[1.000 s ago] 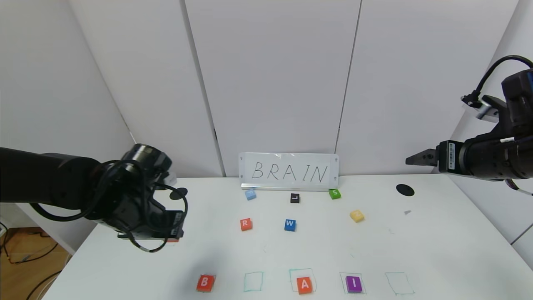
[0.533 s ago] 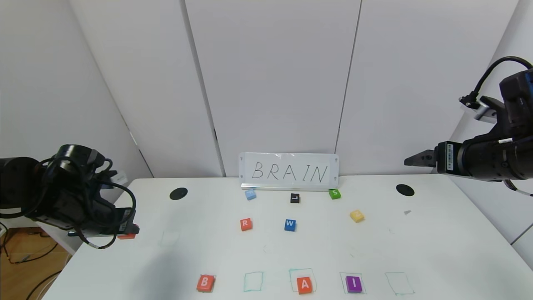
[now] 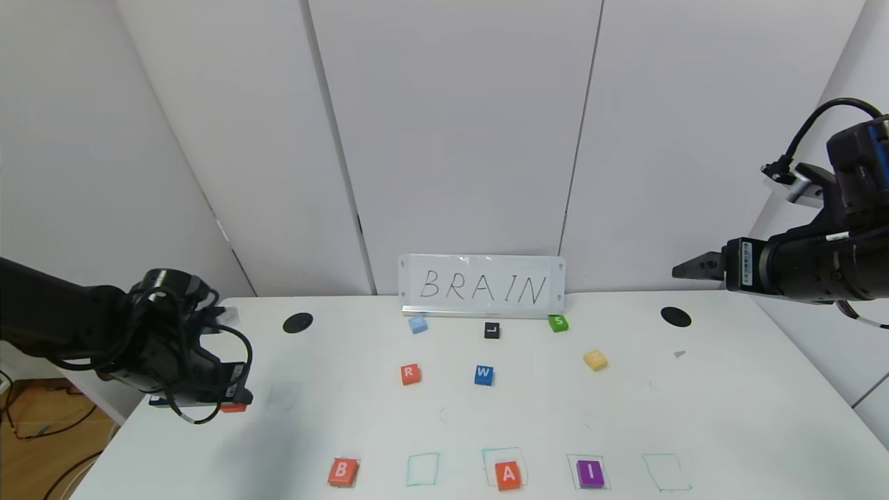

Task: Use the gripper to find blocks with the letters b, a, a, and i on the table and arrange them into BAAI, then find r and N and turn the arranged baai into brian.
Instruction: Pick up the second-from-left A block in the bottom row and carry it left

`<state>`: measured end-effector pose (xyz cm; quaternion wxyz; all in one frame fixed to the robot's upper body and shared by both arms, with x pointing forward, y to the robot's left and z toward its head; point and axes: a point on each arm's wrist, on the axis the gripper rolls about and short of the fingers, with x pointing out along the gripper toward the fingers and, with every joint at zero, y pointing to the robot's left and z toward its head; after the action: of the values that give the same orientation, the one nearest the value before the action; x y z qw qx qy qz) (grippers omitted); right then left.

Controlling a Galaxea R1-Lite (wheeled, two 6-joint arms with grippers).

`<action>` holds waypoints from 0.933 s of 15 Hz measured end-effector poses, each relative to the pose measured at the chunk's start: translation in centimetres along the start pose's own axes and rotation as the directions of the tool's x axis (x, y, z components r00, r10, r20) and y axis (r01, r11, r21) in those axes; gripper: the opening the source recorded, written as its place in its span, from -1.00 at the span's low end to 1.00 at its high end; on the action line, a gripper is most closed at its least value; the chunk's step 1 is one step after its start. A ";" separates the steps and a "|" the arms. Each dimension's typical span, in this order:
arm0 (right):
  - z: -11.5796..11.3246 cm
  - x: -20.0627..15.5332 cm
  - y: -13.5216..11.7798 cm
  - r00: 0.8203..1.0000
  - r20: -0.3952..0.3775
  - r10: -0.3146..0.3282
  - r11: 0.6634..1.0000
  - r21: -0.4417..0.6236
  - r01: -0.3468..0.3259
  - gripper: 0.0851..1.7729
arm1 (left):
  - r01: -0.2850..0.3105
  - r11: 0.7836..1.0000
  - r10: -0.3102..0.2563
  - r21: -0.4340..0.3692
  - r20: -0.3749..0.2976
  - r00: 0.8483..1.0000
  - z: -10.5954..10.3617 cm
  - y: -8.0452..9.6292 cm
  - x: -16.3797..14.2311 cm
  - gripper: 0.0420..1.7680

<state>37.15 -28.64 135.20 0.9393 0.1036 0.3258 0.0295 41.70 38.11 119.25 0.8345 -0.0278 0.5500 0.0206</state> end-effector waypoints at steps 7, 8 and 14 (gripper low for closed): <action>0.0 0.2 -0.1 1.000 0.016 0.004 1.000 0.001 -0.004 0.93 | 0.012 0.999 -0.013 0.044 0.020 1.000 1.3 -1.3 3.2 -0.46; 0.0 0.2 -0.1 1.000 0.015 0.005 1.000 0.000 -0.005 0.93 | 0.012 0.999 -0.013 0.046 0.016 1.000 1.4 -1.4 3.6 -0.46; 0.0 0.3 -0.1 1.000 0.014 0.004 1.000 0.001 -0.004 0.93 | 0.021 0.998 -0.020 0.057 -0.021 1.000 1.4 -1.8 5.4 -0.46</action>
<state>37.40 -28.67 135.02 0.9415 0.1050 0.3189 0.0305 45.28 36.39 114.87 0.8294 -0.0098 0.5586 -0.0041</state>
